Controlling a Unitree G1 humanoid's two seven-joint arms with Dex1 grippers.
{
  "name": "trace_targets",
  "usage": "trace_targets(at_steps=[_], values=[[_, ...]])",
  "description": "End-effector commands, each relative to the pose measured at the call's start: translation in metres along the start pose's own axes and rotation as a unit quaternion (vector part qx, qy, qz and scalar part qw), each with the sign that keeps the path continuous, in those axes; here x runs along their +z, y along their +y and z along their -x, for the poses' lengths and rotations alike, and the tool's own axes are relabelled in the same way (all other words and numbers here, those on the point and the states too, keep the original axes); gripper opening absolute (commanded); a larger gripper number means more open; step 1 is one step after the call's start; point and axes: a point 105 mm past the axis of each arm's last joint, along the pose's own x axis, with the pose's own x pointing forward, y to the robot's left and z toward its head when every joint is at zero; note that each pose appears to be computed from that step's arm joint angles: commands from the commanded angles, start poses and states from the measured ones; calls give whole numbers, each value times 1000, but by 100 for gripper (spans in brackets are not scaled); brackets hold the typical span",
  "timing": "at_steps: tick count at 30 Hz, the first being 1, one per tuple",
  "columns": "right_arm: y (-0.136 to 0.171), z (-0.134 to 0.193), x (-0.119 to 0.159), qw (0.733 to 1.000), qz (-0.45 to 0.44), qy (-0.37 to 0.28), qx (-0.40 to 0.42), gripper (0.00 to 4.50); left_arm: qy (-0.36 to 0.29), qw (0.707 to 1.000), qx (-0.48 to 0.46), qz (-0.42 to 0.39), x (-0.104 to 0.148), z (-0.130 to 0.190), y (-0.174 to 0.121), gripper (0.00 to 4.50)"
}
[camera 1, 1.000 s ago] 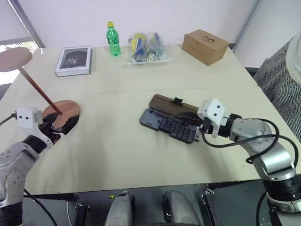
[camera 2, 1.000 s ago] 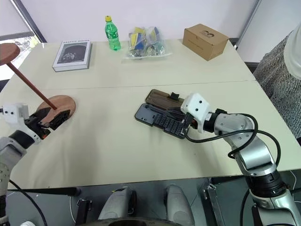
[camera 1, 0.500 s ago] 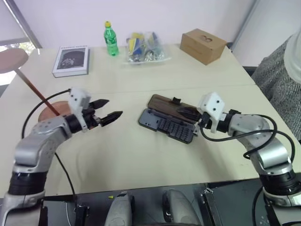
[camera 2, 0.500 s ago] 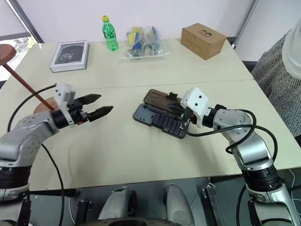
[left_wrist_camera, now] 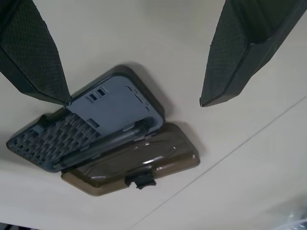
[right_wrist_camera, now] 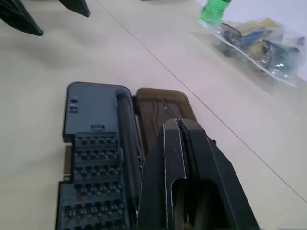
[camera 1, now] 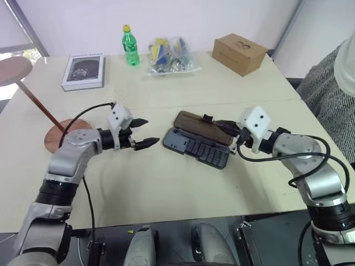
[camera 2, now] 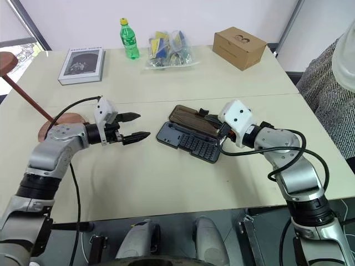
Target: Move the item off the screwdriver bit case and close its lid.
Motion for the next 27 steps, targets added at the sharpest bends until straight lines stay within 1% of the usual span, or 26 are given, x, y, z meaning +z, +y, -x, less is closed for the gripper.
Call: trace_targets(at_steps=[1,8,9,11,13,16,18,20,21,22,24,25,27], values=[[-9,6,6,1000,17,-10,-23,0,-14,1000,-6,-23,13,0,0,444],[-12,6,3,999,22,-3,-30,0,-23,1000,-7,-19,15,-1,-1,444],[-12,6,2,999,22,-3,-30,0,-24,1000,-7,-18,15,-1,-2,420],[-12,6,2,999,22,-2,-30,0,-25,1000,-4,-17,15,-1,-2,358],[-11,6,2,999,22,-2,-29,0,-26,1000,0,-16,15,-1,-1,264],[-12,6,1,999,22,2,-28,0,-26,1000,5,-15,15,-1,0,264],[-15,6,-4,999,25,16,-35,0,-27,999,11,-16,16,-2,1,264],[-20,6,-8,999,8,24,-44,0,-28,999,12,-16,16,-2,1,264],[-21,6,-10,999,4,30,-44,56,-29,999,12,-16,16,-2,0,258],[-22,7,-11,998,2,34,-43,84,-29,999,12,-16,17,-3,0,258],[-24,8,-15,998,16,49,-46,192,-29,999,12,-16,16,-3,-1,258],[-25,8,-17,997,23,56,-48,235,-29,999,12,-16,16,-3,-1,258],[-26,8,-19,997,29,61,-47,344,-29,999,10,-16,16,-4,-2,258]])
